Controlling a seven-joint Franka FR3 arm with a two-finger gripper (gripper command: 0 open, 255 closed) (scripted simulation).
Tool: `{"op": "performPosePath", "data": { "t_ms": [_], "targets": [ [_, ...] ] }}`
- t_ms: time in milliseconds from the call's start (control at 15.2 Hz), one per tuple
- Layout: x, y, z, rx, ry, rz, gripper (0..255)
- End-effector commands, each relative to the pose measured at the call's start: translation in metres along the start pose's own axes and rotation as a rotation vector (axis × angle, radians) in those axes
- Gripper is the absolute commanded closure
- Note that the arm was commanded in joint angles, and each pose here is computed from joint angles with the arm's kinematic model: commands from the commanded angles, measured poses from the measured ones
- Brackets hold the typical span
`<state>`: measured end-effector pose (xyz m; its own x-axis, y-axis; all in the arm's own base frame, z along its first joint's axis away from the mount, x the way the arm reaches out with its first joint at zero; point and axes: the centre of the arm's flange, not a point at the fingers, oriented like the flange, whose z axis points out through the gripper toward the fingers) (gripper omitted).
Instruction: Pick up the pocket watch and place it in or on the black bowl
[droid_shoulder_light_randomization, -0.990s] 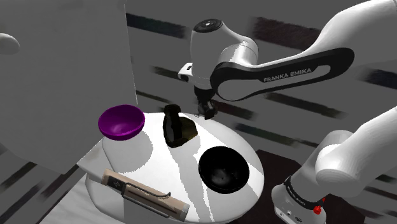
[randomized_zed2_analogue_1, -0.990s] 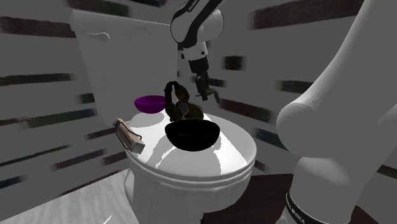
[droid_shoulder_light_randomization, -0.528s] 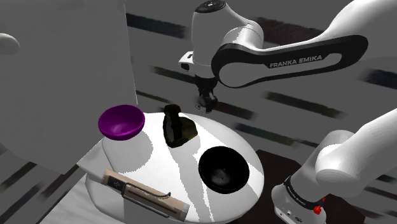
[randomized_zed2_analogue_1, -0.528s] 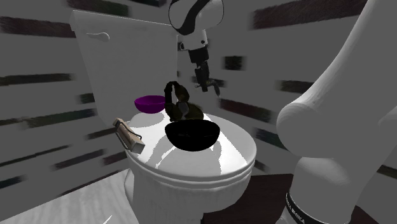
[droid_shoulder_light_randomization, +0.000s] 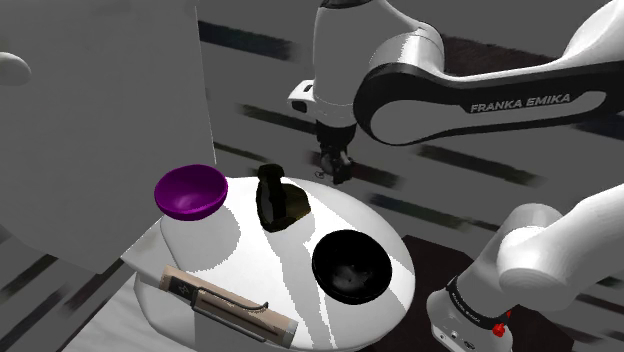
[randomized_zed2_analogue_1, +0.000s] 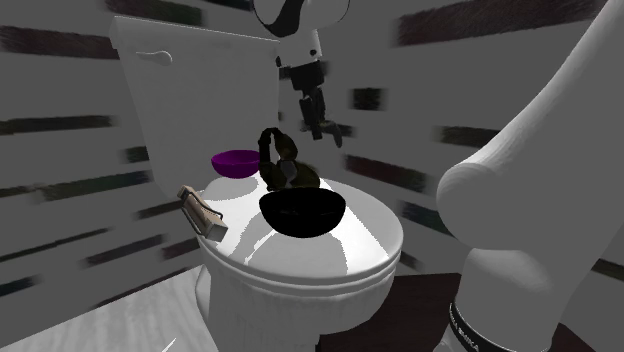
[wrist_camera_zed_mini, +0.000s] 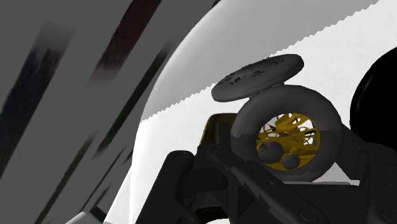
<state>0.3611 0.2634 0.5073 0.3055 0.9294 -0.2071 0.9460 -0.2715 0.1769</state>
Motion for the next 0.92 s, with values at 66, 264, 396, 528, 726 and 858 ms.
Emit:
{"op": "performPosePath", "data": {
  "t_ms": [66, 264, 396, 528, 726, 858],
  "targets": [
    [0.001, -0.039, -0.010, 0.000, 0.000, 0.001, 255],
    [0.002, -0.077, -0.020, 0.000, 0.000, 0.001, 255],
    [0.002, -0.103, -0.026, 0.000, 0.000, 0.001, 255],
    [0.002, -0.128, -0.033, 0.000, 0.000, 0.001, 255],
    [0.003, -0.163, -0.042, 0.000, 0.000, 0.001, 255],
    [0.005, -0.164, -0.031, 0.000, 0.000, 0.001, 255]
  ]
}}
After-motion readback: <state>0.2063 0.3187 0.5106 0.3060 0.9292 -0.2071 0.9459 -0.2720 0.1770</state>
